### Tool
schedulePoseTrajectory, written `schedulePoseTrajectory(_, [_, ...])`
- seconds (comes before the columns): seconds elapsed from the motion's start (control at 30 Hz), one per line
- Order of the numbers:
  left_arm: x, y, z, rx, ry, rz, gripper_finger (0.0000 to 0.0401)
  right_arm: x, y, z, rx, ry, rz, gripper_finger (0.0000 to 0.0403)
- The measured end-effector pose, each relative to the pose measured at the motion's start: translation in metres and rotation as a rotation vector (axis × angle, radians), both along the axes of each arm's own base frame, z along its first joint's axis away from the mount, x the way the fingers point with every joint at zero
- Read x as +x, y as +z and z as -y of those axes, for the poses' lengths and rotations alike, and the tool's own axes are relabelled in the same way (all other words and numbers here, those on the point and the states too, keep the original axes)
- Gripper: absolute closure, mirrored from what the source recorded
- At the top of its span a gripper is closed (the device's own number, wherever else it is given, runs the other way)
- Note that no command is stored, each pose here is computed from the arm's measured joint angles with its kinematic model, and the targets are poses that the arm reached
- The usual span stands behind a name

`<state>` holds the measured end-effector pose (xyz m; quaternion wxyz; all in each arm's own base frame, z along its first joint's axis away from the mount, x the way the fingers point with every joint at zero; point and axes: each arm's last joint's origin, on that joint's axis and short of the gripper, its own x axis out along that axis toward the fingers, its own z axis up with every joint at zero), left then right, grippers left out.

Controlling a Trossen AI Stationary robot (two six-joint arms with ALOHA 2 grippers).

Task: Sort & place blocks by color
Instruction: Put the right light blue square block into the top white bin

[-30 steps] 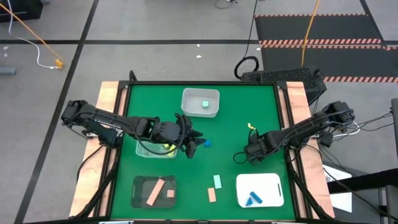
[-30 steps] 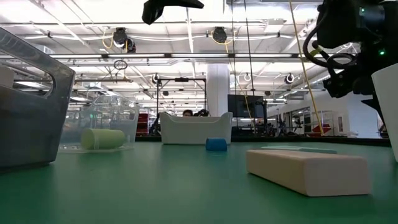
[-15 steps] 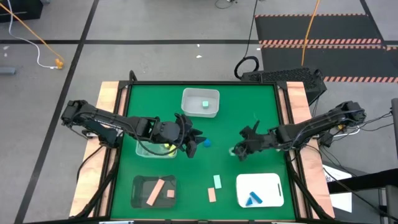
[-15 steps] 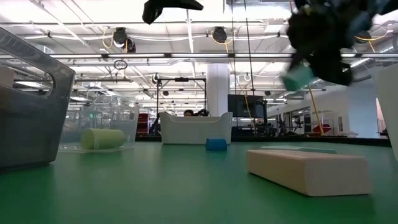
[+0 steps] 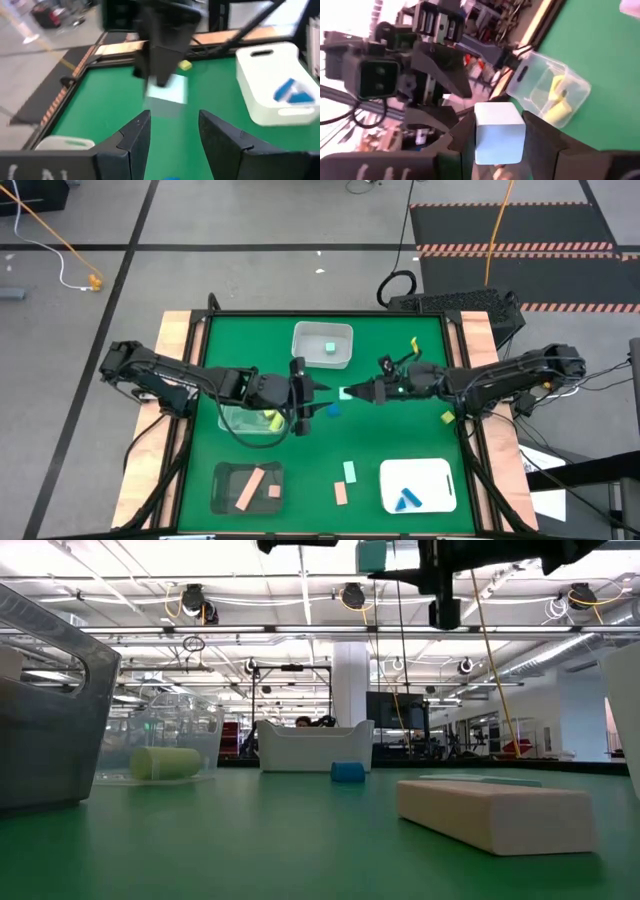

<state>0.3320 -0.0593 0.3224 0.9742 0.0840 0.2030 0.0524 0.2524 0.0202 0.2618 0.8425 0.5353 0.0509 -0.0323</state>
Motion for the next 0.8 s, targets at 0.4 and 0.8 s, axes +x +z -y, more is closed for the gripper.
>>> schedulePoseTrajectory(0.4, [0.002,0.001,-0.012,0.088,-0.009,-0.008,0.0177,0.001,0.001,0.01,0.048,-0.059,0.013,0.0283])
schedulePoseTrajectory(0.8, [0.015,0.001,-0.036,0.17,0.018,0.049,0.009,0.004,0.007,0.013,0.016,-0.141,0.105,0.0283])
